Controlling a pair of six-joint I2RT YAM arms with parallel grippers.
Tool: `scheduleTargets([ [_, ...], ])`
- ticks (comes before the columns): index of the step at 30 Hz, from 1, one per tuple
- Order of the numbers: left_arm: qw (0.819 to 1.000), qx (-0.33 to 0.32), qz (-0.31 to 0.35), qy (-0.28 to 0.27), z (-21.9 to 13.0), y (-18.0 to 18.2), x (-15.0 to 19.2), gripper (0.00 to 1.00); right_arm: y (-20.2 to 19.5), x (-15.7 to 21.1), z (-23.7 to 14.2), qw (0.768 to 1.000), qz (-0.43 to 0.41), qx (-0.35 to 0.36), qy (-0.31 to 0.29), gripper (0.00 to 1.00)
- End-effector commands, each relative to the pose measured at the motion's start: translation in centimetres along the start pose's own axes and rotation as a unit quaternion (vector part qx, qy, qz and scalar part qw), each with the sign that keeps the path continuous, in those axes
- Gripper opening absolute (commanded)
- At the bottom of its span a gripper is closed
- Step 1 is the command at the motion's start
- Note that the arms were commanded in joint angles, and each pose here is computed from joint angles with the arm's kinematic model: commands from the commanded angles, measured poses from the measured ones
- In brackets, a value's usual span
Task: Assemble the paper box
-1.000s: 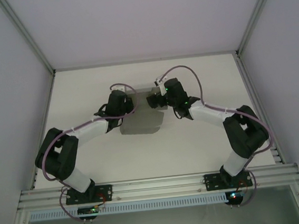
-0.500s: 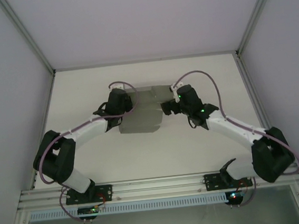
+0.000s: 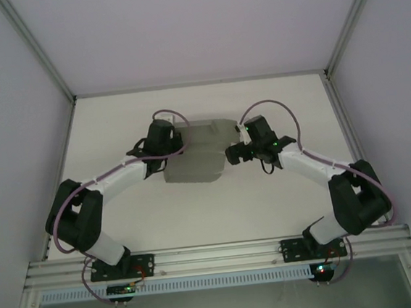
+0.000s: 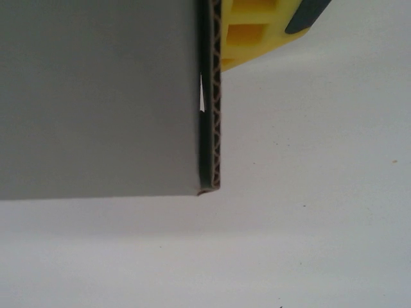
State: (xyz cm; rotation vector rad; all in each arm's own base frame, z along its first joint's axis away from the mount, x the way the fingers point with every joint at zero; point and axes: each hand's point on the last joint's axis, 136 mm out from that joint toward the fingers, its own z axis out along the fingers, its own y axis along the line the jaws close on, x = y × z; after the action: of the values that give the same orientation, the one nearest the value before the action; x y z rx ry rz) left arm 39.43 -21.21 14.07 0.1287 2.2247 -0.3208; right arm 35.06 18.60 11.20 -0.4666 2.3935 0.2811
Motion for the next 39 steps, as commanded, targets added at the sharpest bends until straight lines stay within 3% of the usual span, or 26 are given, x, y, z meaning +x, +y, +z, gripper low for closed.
scheduleTargets([
  [1, 0.998, 0.050, 0.044, 0.018, 0.0, -2.1, 0.6, 0.00, 1.6, -3.4, -0.3, 0.998, -0.029, -0.034, -0.033, 0.99],
  [9, 0.996, 0.051, 0.063, 0.032, 1.2, -2.7, 1.5, 0.00, 1.8, -4.1, 0.0, 0.997, -0.064, -0.011, -0.034, 0.99],
  [13, 0.994, 0.079, 0.064, 0.035, 1.4, -3.7, 1.6, 0.00, 2.0, -5.5, -0.1, 0.994, -0.084, -0.012, -0.068, 1.00],
  [22, 0.999, 0.020, 0.015, 0.021, 1.3, -1.9, 0.2, 0.00, 3.0, -5.4, 0.9, 0.992, -0.110, 0.020, -0.064, 0.99],
  [29, 1.000, -0.005, -0.004, 0.023, 1.7, 0.3, 0.1, 0.00, 2.7, -4.6, -5.3, 0.992, -0.068, -0.047, -0.096, 0.99],
  [34, 1.000, 0.008, 0.005, 0.015, 1.2, 0.6, -0.1, 0.00, -1.3, -3.1, -10.0, 0.988, 0.022, -0.071, -0.135, 0.99],
  [36, 1.000, 0.018, 0.006, 0.012, 0.9, 0.4, -0.2, 0.00, -2.8, -2.5, -10.8, 0.985, 0.050, -0.090, -0.142, 0.98],
  [39, 0.999, 0.046, 0.009, 0.010, 0.5, -0.4, -0.3, 0.00, -4.3, -2.0, -10.0, 0.980, 0.079, -0.126, -0.135, 0.88],
])
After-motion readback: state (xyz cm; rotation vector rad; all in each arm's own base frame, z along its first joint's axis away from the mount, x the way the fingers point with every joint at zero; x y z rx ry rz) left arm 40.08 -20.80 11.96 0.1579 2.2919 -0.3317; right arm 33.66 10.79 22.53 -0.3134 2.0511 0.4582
